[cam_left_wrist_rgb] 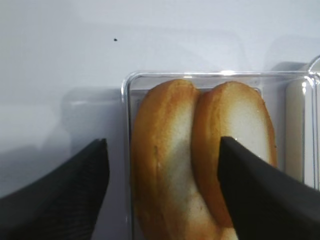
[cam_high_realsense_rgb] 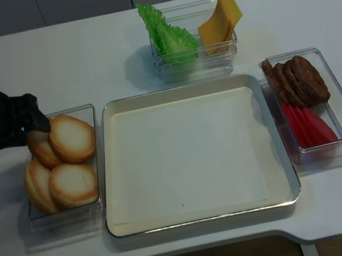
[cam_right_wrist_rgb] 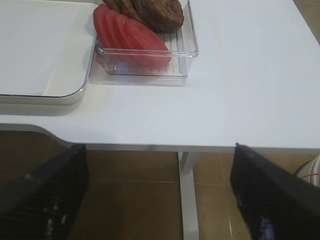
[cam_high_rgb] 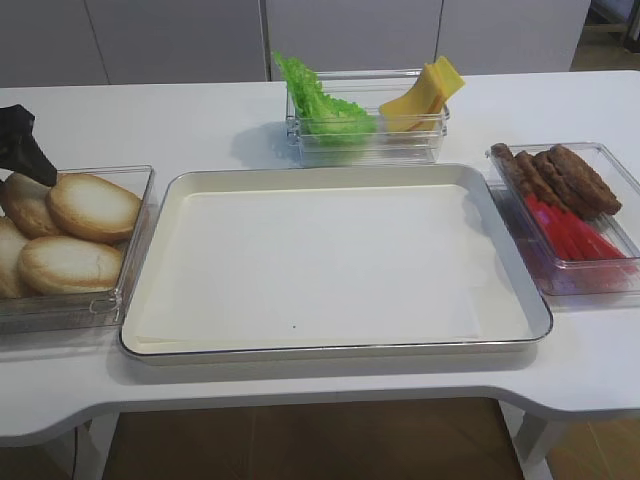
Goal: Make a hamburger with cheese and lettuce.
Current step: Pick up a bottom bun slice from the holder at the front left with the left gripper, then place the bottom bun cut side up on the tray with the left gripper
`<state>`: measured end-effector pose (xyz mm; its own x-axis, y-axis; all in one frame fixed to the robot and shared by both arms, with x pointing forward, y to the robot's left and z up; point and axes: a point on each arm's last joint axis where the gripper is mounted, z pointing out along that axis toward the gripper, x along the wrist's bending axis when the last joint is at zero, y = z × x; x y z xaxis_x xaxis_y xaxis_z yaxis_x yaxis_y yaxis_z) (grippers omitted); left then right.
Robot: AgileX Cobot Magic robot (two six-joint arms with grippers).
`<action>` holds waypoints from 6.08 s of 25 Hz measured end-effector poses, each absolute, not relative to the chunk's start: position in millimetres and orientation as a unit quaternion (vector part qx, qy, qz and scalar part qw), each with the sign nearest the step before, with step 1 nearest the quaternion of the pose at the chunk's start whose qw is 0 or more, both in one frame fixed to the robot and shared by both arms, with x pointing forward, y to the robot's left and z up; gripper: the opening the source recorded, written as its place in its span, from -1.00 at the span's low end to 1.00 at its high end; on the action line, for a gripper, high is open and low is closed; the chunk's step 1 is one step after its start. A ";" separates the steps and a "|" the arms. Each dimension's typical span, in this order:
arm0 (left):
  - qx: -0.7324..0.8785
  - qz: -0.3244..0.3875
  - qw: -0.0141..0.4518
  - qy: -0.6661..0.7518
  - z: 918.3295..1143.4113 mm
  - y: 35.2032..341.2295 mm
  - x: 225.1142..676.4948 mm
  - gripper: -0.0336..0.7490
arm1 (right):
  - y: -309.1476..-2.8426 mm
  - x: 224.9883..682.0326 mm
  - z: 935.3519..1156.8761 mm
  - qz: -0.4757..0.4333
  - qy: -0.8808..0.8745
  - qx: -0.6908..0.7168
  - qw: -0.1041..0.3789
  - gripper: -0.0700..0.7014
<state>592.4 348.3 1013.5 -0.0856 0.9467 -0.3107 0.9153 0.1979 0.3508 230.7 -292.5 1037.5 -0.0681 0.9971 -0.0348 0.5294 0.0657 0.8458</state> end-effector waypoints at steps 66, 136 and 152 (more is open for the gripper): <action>0.654 0.040 0.249 0.714 1051.6 347.4 592.8 -0.64 | -292.5 230.7 1037.5 0.343 0.645 0.591 0.341 0.99; 0.700 -0.220 0.407 0.544 1061.3 141.9 601.6 -0.66 | -292.5 230.7 1037.5 0.343 0.645 0.591 0.341 0.99; 0.665 -0.291 0.416 0.548 1002.9 128.8 625.0 -0.66 | -292.5 230.7 1037.5 0.343 0.645 0.591 0.341 0.99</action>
<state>625.0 128.8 1002.9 0.2291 0.4865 -0.8431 0.9710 -0.0528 0.2334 230.7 -292.5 1037.5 -0.0681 0.9971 -0.0348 0.5294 0.0657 0.8458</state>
